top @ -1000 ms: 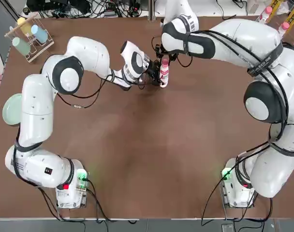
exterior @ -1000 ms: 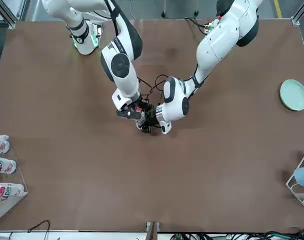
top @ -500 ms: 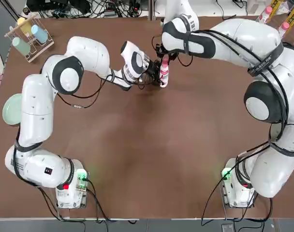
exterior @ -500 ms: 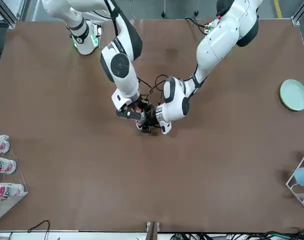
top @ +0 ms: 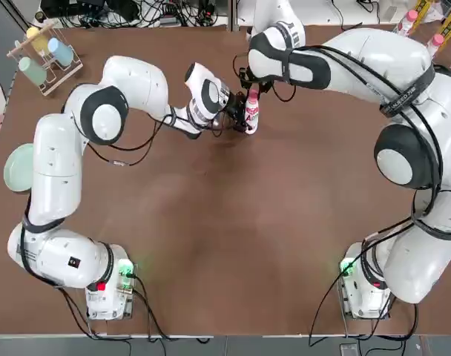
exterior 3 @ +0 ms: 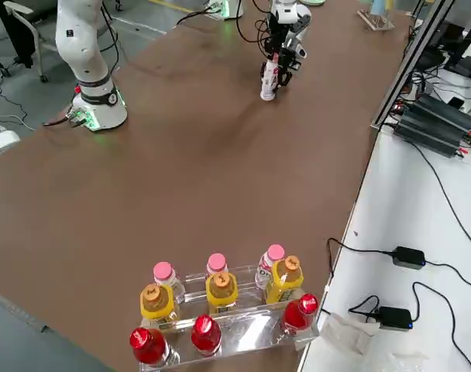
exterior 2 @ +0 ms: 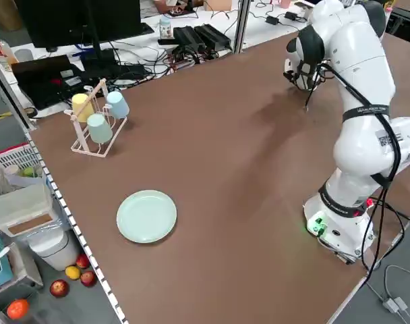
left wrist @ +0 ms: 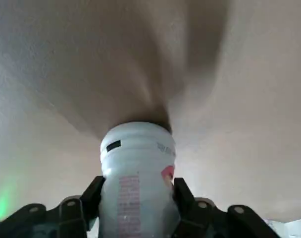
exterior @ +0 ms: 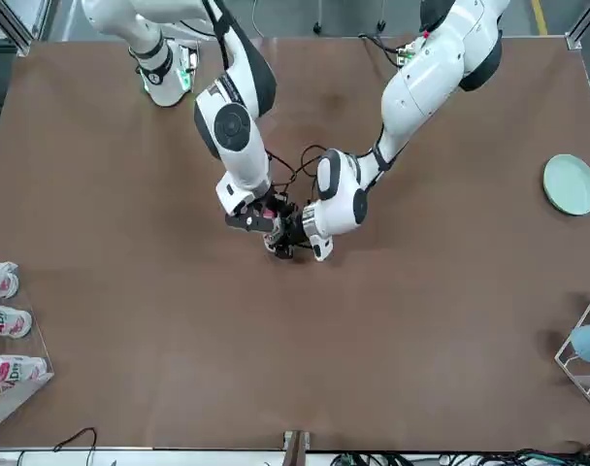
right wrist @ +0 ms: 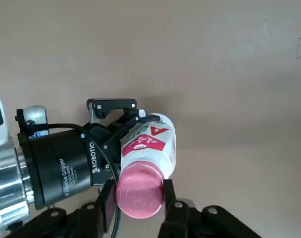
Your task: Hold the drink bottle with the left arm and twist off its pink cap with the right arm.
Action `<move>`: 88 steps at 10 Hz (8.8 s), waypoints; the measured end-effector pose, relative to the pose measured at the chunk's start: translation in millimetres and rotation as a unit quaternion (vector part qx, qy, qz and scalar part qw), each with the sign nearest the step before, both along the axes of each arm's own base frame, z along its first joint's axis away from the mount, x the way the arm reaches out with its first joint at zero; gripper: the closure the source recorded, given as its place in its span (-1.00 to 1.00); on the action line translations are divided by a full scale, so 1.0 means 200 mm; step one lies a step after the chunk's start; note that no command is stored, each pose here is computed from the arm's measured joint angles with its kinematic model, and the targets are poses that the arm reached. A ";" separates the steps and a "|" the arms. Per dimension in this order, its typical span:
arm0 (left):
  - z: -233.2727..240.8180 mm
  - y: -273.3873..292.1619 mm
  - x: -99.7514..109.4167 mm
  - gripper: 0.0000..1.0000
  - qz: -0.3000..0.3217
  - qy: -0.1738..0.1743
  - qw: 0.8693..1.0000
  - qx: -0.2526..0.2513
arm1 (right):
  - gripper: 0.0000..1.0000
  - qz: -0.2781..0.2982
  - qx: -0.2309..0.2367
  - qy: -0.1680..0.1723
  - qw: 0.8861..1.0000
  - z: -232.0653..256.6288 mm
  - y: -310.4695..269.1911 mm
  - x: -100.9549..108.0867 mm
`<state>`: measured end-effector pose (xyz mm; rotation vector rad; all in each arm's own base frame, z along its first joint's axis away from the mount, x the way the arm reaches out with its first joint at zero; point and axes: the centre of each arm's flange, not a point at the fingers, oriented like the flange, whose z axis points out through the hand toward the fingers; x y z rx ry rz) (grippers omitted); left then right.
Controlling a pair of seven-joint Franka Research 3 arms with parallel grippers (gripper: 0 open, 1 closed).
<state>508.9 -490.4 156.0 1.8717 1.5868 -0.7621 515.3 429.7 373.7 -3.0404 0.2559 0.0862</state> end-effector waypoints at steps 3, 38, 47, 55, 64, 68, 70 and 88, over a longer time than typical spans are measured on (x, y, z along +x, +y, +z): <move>0.00 0.00 0.00 -0.25 0.001 0.001 1.000 0.000 | 0.15 0.000 0.000 -0.001 1.000 0.00 0.00 0.00; 0.00 0.00 0.01 -0.25 0.002 0.001 1.000 -0.001 | 0.10 0.129 -0.018 -0.015 0.991 -0.83 -1.29 0.60; 0.00 -0.01 0.01 -0.37 0.001 0.000 1.000 -0.002 | -0.53 0.134 -0.022 -0.018 0.991 -0.98 -1.30 0.54; -0.05 0.02 0.03 -0.98 0.003 -0.001 1.000 0.005 | -1.00 0.097 0.001 0.026 0.995 -0.05 -1.63 0.63; -0.01 0.08 0.12 -1.00 0.004 -0.013 1.000 0.003 | -1.00 0.059 0.005 -0.012 0.998 0.80 -2.20 0.44; 0.07 0.11 0.17 -1.00 -0.016 -0.013 1.000 -0.002 | -1.00 0.067 -0.034 0.001 0.997 1.21 -2.24 0.23; 0.12 0.21 0.27 -1.00 -0.033 -0.017 0.999 0.001 | -1.00 0.057 -0.059 -0.003 0.997 1.40 -2.33 0.17; 0.55 1.27 0.89 -1.00 -0.032 -0.113 0.989 0.094 | -1.00 0.056 -0.047 -0.001 0.997 1.43 -2.38 0.16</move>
